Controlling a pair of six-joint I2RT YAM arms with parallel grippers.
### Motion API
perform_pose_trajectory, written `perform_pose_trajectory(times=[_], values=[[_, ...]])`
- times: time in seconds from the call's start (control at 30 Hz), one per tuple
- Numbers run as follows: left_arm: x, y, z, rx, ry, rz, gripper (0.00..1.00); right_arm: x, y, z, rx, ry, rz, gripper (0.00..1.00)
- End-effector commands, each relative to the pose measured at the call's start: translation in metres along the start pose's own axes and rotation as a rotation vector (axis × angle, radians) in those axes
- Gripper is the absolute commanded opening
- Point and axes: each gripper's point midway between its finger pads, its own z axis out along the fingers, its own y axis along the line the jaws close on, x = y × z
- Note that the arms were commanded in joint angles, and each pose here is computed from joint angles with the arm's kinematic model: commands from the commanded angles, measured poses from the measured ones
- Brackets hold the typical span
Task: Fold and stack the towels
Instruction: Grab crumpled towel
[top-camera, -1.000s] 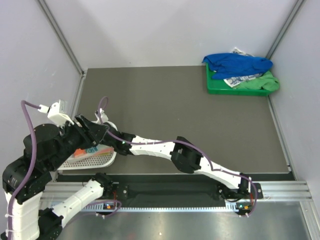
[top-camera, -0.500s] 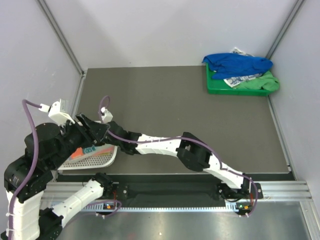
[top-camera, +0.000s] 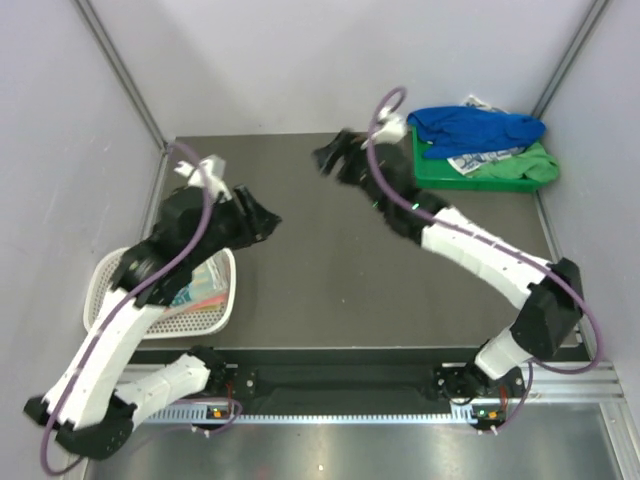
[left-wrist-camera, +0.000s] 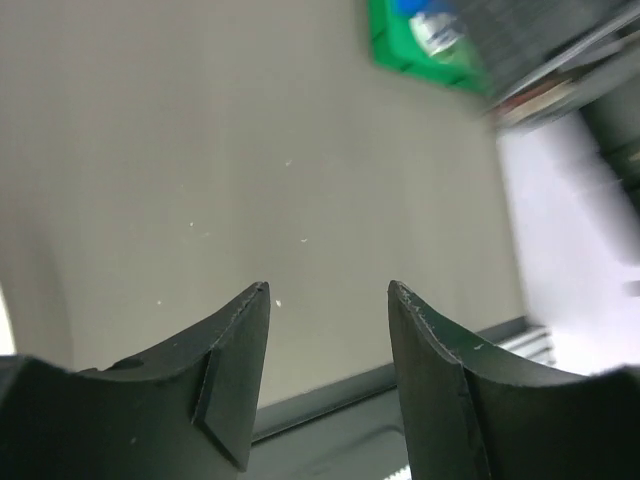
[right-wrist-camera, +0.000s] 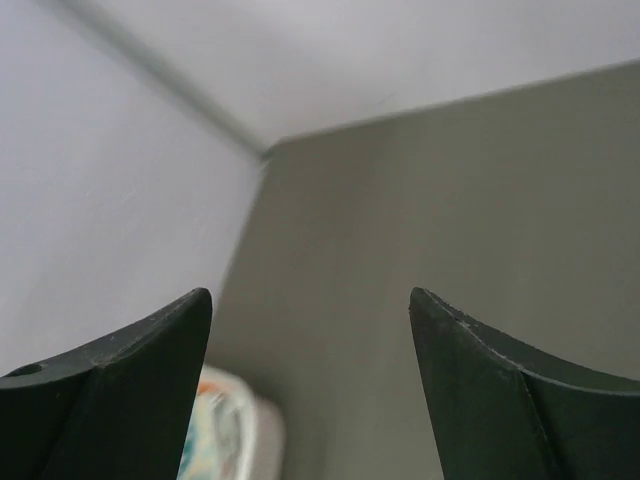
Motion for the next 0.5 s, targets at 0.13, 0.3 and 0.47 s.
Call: perform_pose_trajectory(times=[0.13,0.3,0.47], values=[[0.041,0.009,0.102,0.009,0.142,0.074,0.56,-0.153,-0.233,-0.01,0.545,-0.1,-0.225,0.77],[0.058,0.023,0.126,-0.015,0.185,0.128,0.56,-0.192,-0.348,0.034,0.624,-0.097,-0.147,0.73],[0.069,0.039,0.139,-0.053,0.212,0.163,0.56,-0.202,-0.454,0.064,0.715,-0.152,-0.029,0.72]])
